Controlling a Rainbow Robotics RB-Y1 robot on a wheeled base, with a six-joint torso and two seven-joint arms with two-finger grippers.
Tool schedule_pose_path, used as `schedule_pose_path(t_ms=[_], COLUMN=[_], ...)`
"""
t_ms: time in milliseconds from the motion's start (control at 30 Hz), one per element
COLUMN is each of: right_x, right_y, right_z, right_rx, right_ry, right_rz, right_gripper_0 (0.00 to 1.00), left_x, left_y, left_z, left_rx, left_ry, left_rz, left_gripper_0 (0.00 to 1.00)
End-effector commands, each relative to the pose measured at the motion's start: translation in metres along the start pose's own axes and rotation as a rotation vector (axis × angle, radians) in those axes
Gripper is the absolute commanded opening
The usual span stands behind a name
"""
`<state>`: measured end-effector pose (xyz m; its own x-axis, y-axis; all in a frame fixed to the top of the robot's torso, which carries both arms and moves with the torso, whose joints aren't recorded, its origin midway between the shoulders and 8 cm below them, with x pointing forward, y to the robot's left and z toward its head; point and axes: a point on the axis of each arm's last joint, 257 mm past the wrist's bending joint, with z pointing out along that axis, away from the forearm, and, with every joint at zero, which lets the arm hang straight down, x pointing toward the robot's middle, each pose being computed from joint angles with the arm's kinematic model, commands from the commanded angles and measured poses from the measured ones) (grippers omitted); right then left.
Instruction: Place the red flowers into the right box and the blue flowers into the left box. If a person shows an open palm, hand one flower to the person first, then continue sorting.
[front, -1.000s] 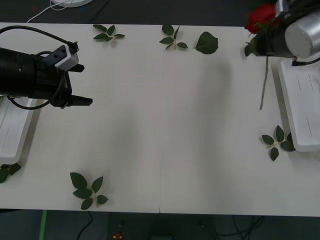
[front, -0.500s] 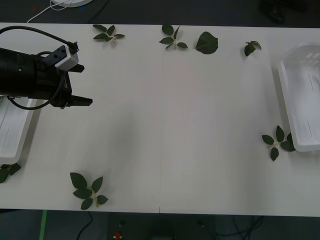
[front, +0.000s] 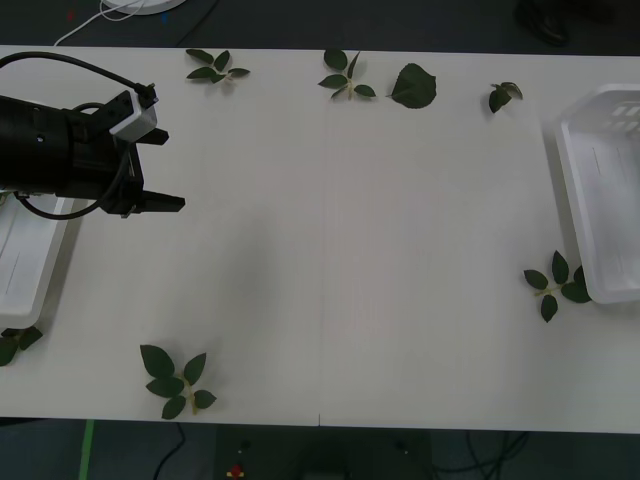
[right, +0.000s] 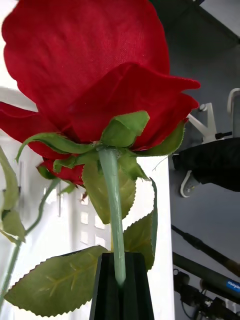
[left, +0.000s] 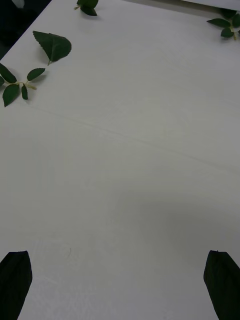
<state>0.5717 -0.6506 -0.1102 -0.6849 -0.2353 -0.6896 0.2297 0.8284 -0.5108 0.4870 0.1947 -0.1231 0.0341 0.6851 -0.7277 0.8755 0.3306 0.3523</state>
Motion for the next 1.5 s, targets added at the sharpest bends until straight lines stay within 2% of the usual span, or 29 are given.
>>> schedule_pose_path(t_ms=[33,167,200,233,267,767,1067,1267,1500], right_x=[0.015,0.017,0.018,0.017,0.017,0.011,-0.003,-0.041,-0.094], right_y=[-0.037,-0.037,-0.037,-0.037,-0.038,-0.029,0.001,0.058,0.146], right_z=[-0.001,0.0,0.0,0.0,0.0,0.002,-0.002,-0.024,-0.091], right_rx=[0.065,0.069,0.068,0.069,0.069,0.057,-0.042,-0.218,-0.486], right_ry=[-0.011,-0.015,-0.014,-0.015,-0.016,-0.049,-0.082,-0.162,-0.246], right_rz=[-0.08,-0.083,-0.082,-0.08,-0.076,-0.084,0.004,0.104,0.131], right_gripper_0=[0.0,0.0,0.06,0.47,1.0,1.0,1.0,1.0,1.0], left_x=[0.002,0.002,0.002,0.002,0.002,0.002,0.002,0.002,0.002], left_y=[0.005,0.005,0.005,0.005,0.005,0.005,0.005,0.005,0.005], left_z=[-0.009,-0.009,-0.009,-0.009,-0.009,-0.009,-0.009,-0.009,-0.009], left_rx=[-0.017,-0.017,-0.017,-0.017,-0.017,-0.017,-0.017,-0.017,-0.017], left_ry=[0.013,0.013,0.013,0.013,0.013,0.013,0.013,0.013,0.013], left_rz=[0.077,0.077,0.077,0.077,0.077,0.077,0.077,0.077,0.077], left_gripper_0=[1.0,1.0,1.0,1.0,1.0,1.0,1.0,1.0,1.0])
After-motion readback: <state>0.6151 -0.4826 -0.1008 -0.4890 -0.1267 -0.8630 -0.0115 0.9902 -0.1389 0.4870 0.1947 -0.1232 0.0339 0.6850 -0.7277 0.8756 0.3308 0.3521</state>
